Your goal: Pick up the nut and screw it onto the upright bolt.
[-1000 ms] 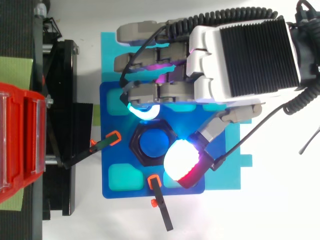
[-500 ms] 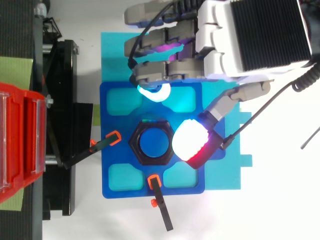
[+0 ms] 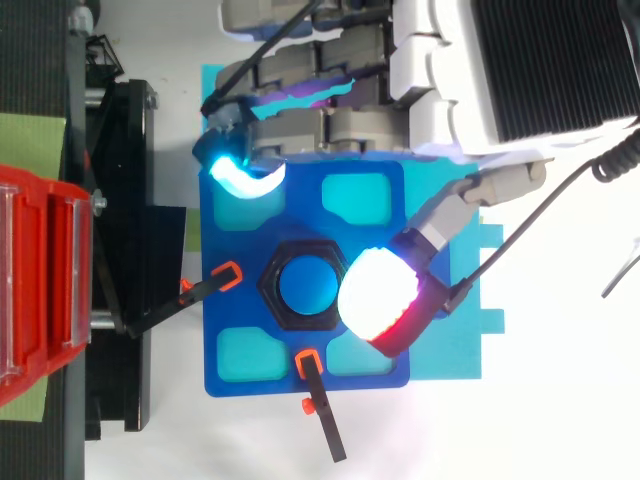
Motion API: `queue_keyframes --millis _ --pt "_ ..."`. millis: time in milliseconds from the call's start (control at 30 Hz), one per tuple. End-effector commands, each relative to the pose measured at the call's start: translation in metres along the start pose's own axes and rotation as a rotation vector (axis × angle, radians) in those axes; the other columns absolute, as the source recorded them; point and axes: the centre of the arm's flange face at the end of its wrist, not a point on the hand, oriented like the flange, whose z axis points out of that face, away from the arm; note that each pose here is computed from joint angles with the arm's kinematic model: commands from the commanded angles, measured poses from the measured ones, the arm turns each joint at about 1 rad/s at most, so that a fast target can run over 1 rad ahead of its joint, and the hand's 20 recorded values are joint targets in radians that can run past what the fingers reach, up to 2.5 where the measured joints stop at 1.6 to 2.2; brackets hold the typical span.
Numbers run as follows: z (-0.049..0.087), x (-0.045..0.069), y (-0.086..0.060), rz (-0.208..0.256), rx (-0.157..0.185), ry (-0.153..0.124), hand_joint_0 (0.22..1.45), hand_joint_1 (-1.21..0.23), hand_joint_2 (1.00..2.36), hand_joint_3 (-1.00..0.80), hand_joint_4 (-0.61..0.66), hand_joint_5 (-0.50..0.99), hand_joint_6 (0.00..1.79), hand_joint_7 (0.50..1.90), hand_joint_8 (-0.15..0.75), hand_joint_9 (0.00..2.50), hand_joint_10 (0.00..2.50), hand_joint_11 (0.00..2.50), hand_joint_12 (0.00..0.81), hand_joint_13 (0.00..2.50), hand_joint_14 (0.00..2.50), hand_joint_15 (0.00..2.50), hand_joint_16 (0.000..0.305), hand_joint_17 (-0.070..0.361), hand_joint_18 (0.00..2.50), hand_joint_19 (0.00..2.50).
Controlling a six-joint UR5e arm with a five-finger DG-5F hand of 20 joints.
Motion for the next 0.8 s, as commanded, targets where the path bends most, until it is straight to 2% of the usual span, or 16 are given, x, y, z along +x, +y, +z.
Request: queue_keyframes --millis 0,233,300,533,767 --pt "0.002 0.002 0.006 0.000 -0.001 0.005 0.50 -0.16 1.00 -0.50 0.20 -0.07 0.50 0.76 0.197 1.05 0.00 0.00 0.213 0.62 0.00 0.00 0.025 0.056 0.24 0.00" --pt "0.001 0.023 0.024 0.015 0.035 0.028 0.50 -0.15 1.00 -0.50 0.20 -0.08 0.50 0.73 0.192 0.98 0.00 0.00 0.222 0.57 0.00 0.00 0.027 0.061 0.21 0.00" --pt "0.004 0.025 0.029 0.017 0.044 0.028 0.49 -0.15 1.00 -0.50 0.19 -0.09 0.50 0.70 0.186 0.92 0.00 0.00 0.227 0.56 0.00 0.00 0.027 0.062 0.19 0.00" --pt "0.009 0.028 0.044 0.023 0.027 0.034 0.48 -0.14 1.00 -0.50 0.17 -0.14 0.50 0.61 0.182 0.66 0.00 0.00 0.251 0.43 0.00 0.00 0.030 0.068 0.05 0.00" --pt "0.011 0.030 0.048 0.026 0.033 0.040 0.48 -0.13 1.00 -0.50 0.16 -0.15 0.50 0.60 0.184 0.58 0.00 0.00 0.267 0.33 0.00 0.00 0.031 0.071 0.00 0.00"
